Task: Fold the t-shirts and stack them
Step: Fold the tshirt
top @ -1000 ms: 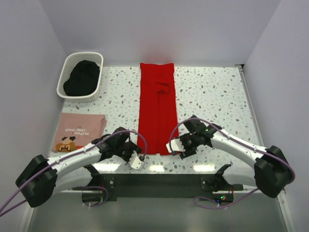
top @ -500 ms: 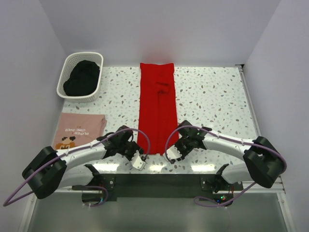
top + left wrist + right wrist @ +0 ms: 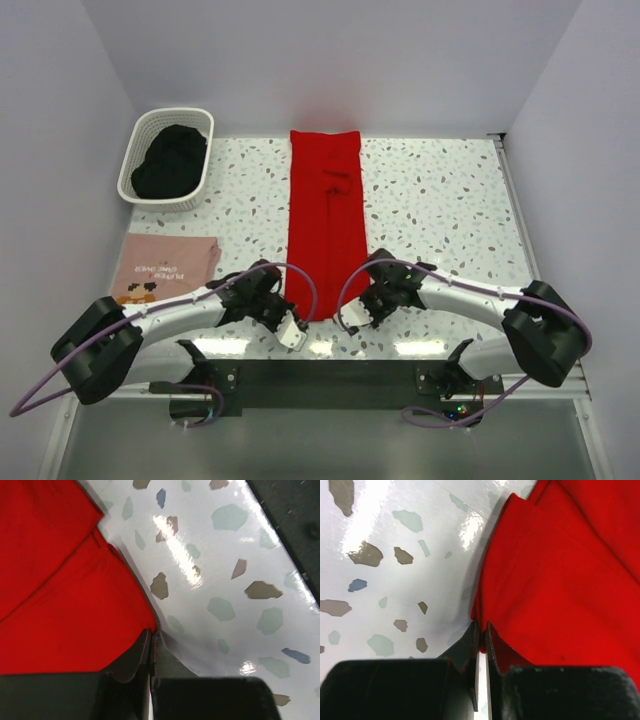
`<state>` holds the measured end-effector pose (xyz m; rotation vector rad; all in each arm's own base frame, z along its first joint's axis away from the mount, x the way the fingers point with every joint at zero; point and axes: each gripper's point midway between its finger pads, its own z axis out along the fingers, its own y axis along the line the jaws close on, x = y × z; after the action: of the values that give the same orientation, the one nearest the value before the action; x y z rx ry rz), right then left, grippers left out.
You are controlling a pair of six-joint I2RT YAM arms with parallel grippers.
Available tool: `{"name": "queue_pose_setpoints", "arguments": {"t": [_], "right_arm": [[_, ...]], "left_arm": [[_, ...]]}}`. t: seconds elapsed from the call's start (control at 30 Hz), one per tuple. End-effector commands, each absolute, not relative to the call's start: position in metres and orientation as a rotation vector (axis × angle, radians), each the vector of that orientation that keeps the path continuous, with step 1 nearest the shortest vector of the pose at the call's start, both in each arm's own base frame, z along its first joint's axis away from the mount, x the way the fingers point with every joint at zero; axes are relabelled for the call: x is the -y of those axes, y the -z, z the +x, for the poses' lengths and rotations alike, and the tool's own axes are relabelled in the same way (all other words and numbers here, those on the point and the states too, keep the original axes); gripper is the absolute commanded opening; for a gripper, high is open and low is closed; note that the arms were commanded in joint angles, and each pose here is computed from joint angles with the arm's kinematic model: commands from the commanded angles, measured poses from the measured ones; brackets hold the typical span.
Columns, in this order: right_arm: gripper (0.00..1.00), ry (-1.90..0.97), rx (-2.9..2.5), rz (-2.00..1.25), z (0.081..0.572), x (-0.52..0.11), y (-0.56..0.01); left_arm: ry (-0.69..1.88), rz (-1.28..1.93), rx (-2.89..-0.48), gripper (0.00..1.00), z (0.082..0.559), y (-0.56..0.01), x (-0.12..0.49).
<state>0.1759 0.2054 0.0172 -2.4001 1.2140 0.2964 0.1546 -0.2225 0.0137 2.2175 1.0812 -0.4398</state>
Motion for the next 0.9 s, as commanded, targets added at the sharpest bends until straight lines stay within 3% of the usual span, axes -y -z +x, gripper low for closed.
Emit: {"name": "queue_pose_setpoints", "arguments": {"t": [0.0, 0.2, 0.37, 0.87], "right_arm": [[0.00, -0.335, -1.229, -2.361, 0.168, -0.213, -0.035], [0.00, -0.400, -1.221, -2.345, 0.129, -0.213, -0.051], [0.00, -0.398, -1.310, -2.236, 0.141, -0.213, -0.073], [0.00, -0.255, -1.357, -2.009, 0.291, -0.223, -0.124]], "left_arm": [[0.516, 2.206, -1.082, 0.00, 0.132, -0.029, 0.232], [0.616, 2.172, -1.017, 0.00, 0.092, -0.055, 0.246], [0.582, 2.103, -1.068, 0.00, 0.108, -0.077, 0.249], [0.407, 1.860, -1.199, 0.00, 0.270, -0.123, 0.240]]}}
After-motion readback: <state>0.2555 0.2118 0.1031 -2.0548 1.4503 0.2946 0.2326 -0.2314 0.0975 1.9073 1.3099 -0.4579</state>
